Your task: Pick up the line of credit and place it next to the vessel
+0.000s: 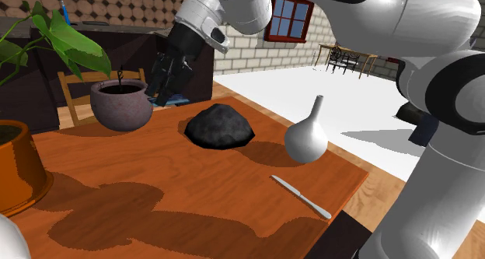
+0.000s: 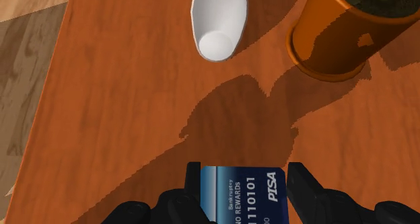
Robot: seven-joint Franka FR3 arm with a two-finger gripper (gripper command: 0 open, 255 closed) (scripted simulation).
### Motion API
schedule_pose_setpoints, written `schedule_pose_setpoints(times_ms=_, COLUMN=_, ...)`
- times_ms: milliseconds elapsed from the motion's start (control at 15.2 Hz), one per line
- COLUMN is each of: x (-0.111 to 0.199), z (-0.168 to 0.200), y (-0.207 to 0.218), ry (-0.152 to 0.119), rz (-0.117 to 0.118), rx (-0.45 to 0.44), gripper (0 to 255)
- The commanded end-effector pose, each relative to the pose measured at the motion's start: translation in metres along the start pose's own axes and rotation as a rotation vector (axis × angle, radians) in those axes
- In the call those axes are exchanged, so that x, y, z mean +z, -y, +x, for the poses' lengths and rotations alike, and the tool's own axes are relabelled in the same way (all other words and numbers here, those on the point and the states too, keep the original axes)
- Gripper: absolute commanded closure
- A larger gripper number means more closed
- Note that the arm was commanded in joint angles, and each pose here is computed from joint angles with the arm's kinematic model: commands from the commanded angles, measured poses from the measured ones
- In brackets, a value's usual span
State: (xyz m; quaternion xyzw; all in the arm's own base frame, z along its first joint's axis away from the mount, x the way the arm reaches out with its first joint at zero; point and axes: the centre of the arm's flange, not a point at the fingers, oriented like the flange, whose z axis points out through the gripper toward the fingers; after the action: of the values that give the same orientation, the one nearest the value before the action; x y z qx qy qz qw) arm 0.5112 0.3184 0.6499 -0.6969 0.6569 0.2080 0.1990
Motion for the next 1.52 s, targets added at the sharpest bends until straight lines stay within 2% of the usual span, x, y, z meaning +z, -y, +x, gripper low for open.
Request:
schedule_pose_setpoints(times_ms=0, x=-0.009, z=-0.006, y=0.001, ry=0.0, rz=0.0, rx=0.0, gripper=255)
schedule_pose_setpoints(times_ms=330, x=-0.03, z=-0.02, y=0.001, ry=0.0, rz=0.0, rx=0.0, gripper=255)
schedule_pose_setpoints(times_ms=1452, x=-0.151, z=0.161, y=-0.054, ry=0.0, rz=0.0, rx=0.0, gripper=255)
